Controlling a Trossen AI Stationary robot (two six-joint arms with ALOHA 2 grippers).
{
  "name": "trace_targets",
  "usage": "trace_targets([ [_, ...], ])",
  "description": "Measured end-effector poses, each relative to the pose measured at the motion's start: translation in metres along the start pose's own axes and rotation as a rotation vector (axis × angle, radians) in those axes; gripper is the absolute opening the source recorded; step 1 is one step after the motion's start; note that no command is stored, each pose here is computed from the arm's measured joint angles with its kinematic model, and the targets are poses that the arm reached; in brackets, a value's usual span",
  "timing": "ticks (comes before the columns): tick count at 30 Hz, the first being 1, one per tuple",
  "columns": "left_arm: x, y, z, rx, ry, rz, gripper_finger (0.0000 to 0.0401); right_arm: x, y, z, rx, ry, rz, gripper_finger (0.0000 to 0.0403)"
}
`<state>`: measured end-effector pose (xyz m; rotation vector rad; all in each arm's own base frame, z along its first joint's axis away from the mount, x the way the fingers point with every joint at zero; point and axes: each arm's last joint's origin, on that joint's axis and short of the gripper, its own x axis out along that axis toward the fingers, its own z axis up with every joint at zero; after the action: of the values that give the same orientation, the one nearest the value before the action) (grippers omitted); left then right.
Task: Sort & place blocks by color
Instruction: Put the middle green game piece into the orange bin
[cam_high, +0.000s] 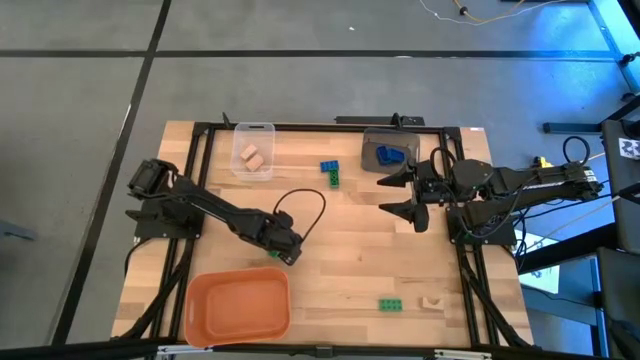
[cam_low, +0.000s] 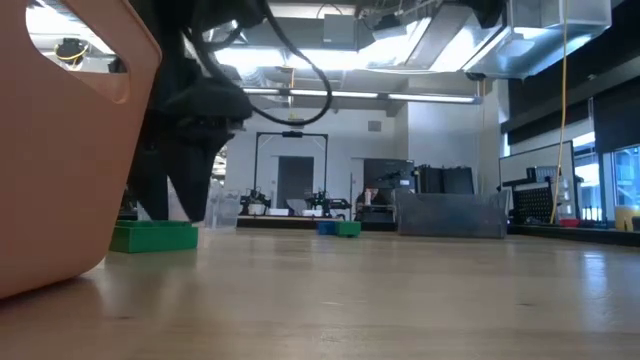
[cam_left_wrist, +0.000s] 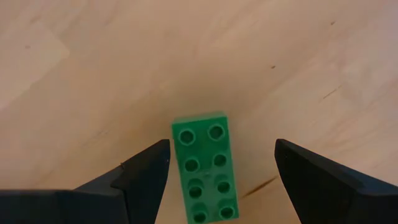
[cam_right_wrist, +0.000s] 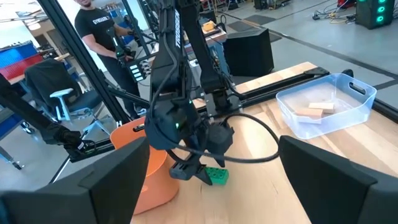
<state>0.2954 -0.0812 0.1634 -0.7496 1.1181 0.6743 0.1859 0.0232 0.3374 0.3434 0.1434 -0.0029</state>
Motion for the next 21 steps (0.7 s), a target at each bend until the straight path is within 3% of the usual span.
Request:
trace_targets([
  [13,0.021,-0.001,-0.006,0.021,0.054,0.054,0.0267,0.000,0.000,0.000,0.000,0.000,0.000,0.0357],
  [16,0.022,0.000,-0.006,0.035,0.060,0.058,0.0230,0.000,0.000,0.000,0.004,0.001,0.000,0.0357],
  [21,0.017,0.003,0.003,0.096,0.067,0.039,0.0127,0.000,0.000,0.000,0.026,0.001,-0.001,0.0357],
])
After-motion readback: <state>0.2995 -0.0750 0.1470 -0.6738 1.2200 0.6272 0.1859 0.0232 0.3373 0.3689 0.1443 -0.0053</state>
